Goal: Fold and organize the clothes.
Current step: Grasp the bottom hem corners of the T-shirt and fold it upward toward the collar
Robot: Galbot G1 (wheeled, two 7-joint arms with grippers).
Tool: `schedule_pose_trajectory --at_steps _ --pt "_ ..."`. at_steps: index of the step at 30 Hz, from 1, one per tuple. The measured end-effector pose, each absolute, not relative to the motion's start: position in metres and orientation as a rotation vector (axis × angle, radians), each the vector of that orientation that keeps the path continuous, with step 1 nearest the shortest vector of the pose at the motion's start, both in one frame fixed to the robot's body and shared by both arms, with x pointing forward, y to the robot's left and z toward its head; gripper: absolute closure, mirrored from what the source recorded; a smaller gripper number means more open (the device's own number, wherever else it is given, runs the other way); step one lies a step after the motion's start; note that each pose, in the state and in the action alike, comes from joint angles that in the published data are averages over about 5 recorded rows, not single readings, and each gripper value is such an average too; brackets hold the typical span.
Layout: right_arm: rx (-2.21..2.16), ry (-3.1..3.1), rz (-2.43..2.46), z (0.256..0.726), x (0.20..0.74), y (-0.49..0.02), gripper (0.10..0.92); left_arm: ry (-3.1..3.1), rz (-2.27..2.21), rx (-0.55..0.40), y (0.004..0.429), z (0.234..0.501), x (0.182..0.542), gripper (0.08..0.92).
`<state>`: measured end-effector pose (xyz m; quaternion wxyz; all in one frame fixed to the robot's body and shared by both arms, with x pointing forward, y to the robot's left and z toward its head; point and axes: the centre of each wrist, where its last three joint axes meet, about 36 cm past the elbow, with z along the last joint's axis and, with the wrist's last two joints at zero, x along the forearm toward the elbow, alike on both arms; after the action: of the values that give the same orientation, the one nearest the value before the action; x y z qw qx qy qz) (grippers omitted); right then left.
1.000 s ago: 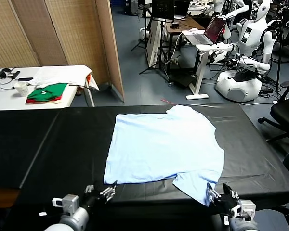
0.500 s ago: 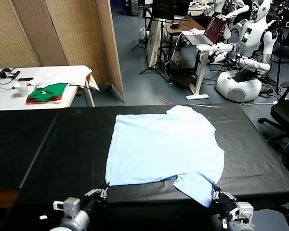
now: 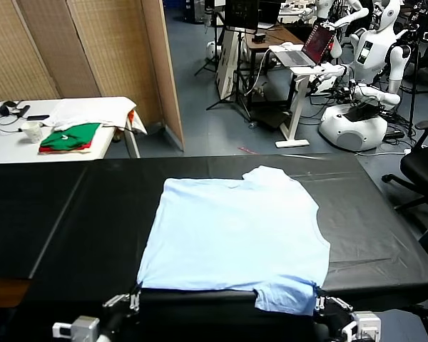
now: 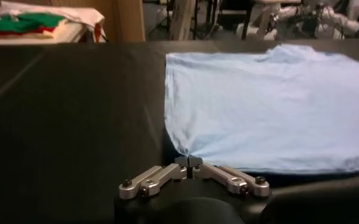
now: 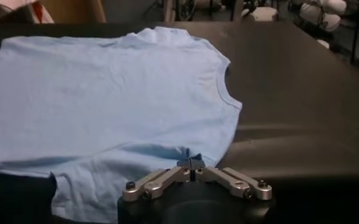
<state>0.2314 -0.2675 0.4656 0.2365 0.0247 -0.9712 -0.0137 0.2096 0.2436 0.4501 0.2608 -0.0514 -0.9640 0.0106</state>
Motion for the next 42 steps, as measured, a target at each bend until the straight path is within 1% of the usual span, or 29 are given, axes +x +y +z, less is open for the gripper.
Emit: schedule_pose_trajectory --at_steps 5,15,26,33,39,40,42 --pt "0.08 -2.738 -0.026 0.456 0.251 -0.274 0.882 -2.684 0.093 -0.152 0.239 0.443 0.221 0.848" --pt "0.072 -2.791 -0.005 0.425 0.311 -0.287 0.882 -2.808 0.126 -0.132 0.239 0.429 0.269 0.848" --pt "0.057 -2.812 0.075 0.41 0.372 -0.285 0.882 -2.851 0.093 -0.136 0.239 0.416 0.308 0.848" --pt "0.031 -2.795 0.076 0.396 0.393 -0.287 0.882 -2.849 0.06 -0.136 0.242 0.405 0.332 0.848" --pt "0.051 -2.777 0.024 0.389 0.398 -0.288 0.882 -2.84 0.044 -0.144 0.241 0.395 0.35 0.848" --pt "0.059 -2.769 0.012 0.389 0.398 -0.289 0.874 -2.839 0.046 -0.147 0.24 0.394 0.353 0.848" --pt "0.071 -2.755 0.0 0.391 0.395 -0.29 0.821 -2.836 0.048 -0.152 0.238 0.392 0.358 0.848"
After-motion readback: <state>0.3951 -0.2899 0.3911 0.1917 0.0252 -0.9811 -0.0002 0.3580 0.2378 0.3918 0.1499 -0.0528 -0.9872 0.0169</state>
